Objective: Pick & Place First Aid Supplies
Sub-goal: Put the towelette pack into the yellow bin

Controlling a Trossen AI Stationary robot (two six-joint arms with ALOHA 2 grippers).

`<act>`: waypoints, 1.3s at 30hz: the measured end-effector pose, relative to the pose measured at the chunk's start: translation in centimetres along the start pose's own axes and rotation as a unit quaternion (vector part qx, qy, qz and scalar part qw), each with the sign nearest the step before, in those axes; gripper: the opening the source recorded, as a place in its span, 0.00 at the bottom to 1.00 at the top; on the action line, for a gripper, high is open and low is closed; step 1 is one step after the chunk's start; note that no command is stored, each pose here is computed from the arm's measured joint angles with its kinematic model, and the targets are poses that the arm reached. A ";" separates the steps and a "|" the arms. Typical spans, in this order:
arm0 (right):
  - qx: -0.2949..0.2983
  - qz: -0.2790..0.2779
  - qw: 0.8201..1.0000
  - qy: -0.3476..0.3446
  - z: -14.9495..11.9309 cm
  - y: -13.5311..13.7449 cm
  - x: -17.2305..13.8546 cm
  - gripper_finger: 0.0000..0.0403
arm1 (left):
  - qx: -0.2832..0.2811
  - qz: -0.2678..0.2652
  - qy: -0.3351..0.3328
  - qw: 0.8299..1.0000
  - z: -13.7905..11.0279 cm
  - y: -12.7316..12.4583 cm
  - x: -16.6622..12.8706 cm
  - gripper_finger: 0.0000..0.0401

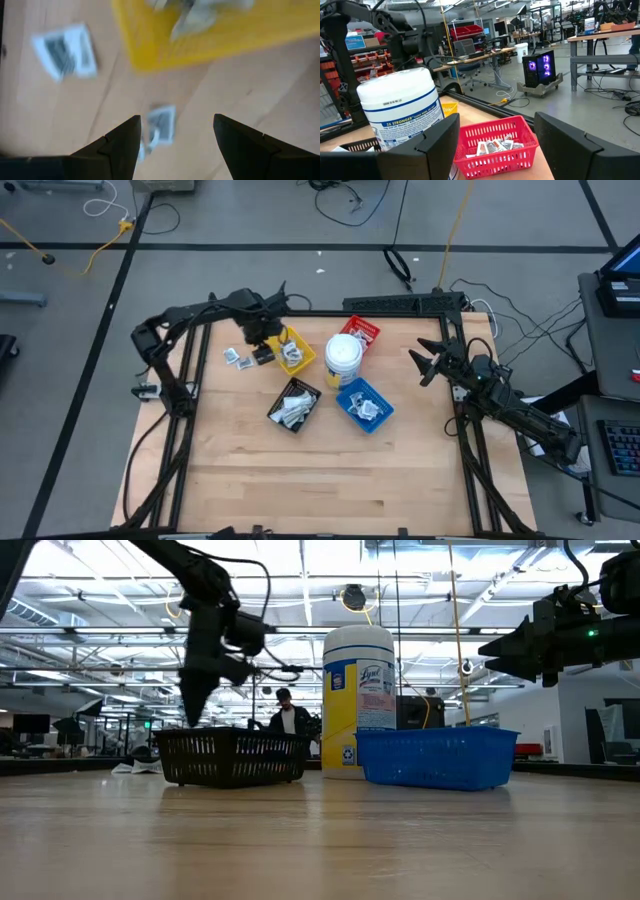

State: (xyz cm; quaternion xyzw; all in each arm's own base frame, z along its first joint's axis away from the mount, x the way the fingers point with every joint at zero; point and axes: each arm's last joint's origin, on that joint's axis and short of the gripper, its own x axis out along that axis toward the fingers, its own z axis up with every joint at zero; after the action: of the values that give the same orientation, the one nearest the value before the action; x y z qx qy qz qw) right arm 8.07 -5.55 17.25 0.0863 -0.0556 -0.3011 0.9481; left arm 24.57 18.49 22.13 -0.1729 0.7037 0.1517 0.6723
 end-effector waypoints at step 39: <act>0.000 0.000 1.000 0.000 0.0 0.0 0.0 0.63 | -0.025 0.005 -0.011 1.000 -5.1 0.4 8.3 0.56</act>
State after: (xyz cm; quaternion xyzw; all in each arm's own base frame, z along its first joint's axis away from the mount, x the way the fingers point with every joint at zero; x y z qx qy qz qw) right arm 8.07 -5.54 17.24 0.0864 -0.0556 -0.3009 0.9481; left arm 19.58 16.24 14.06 -0.1847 0.6927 0.1744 0.6750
